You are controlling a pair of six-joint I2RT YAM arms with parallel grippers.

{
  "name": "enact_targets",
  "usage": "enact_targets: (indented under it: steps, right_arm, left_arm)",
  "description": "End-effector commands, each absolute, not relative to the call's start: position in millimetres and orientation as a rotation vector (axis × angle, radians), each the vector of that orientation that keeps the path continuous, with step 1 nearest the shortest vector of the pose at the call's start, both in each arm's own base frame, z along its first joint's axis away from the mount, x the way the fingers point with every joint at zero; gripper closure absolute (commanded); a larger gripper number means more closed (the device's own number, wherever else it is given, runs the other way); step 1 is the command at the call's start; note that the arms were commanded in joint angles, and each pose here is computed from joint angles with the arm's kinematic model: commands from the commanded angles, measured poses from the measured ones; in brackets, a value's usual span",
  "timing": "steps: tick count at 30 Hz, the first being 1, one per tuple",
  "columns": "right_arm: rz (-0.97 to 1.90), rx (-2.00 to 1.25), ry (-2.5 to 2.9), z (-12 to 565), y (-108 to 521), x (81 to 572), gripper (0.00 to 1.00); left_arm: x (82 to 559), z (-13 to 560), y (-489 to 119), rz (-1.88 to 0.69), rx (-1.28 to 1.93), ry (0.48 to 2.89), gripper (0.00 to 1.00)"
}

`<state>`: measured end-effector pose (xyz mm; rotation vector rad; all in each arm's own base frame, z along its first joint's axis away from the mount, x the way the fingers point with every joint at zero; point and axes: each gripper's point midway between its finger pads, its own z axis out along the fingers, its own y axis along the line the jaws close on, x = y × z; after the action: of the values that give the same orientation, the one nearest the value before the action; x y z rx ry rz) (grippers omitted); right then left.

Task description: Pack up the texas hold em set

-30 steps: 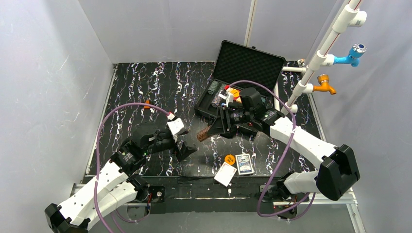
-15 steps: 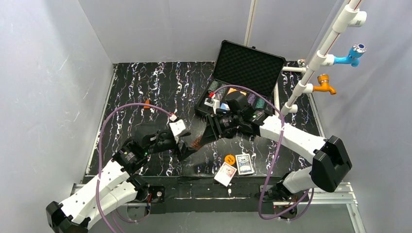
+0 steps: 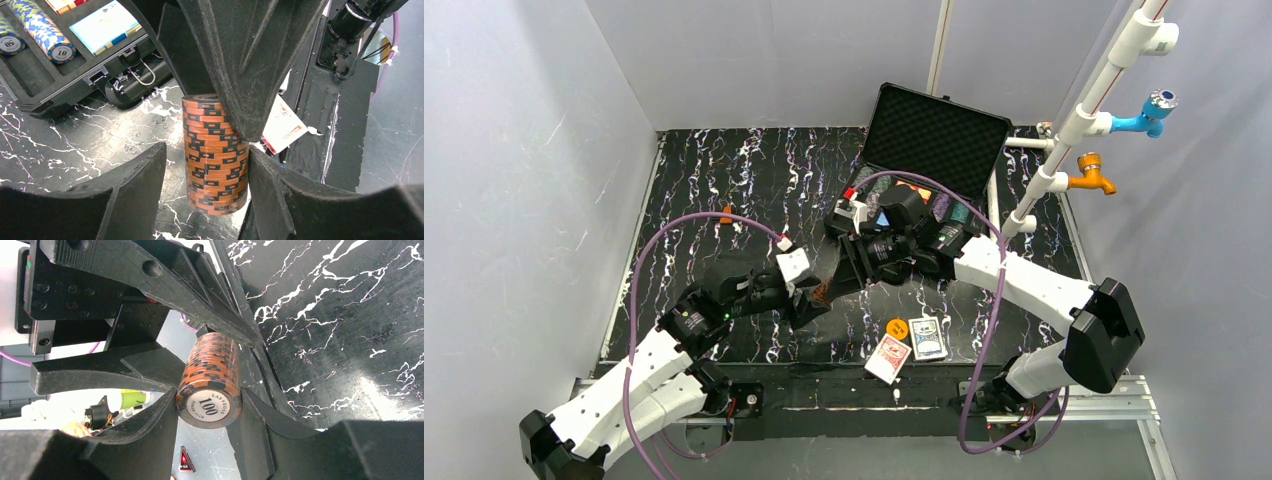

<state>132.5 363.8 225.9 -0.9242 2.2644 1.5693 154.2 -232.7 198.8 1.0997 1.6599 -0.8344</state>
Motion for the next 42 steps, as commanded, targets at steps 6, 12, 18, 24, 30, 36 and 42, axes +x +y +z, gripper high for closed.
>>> enact_targets:
  steps: [6, 12, 18, 24, 30, 36, 42]
  right_arm:
    - [1.647, -0.975, 2.118, 261, 381, 129, 0.99]
    - [1.645, -0.975, 2.122, 259, 383, 128, 0.99]
    - [1.512, -0.920, 2.146, 254, 379, 142, 0.30]
    - [1.286, -0.816, 2.167, 249, 363, 166, 0.16]
    - [0.960, -0.642, 2.192, 236, 327, 197, 0.08]
    - [0.687, -0.500, 2.211, 222, 288, 221, 0.06]
    - [0.533, -0.471, 2.245, 210, 265, 227, 0.02]
  left_arm:
    - [148, 194, -234, -0.854, 1.138, 1.667, 0.53]
    - [148, 194, -234, -0.848, 1.140, 1.683, 0.99]
    - [151, 198, -231, -0.825, 1.117, 1.682, 1.00]
    - [154, 199, -227, -0.795, 1.094, 1.688, 1.00]
    - [164, 200, -221, -0.733, 1.053, 1.723, 1.00]
    - [174, 203, -218, -0.687, 1.003, 1.809, 1.00]
    - [184, 211, -222, -0.671, 0.969, 1.869, 1.00]
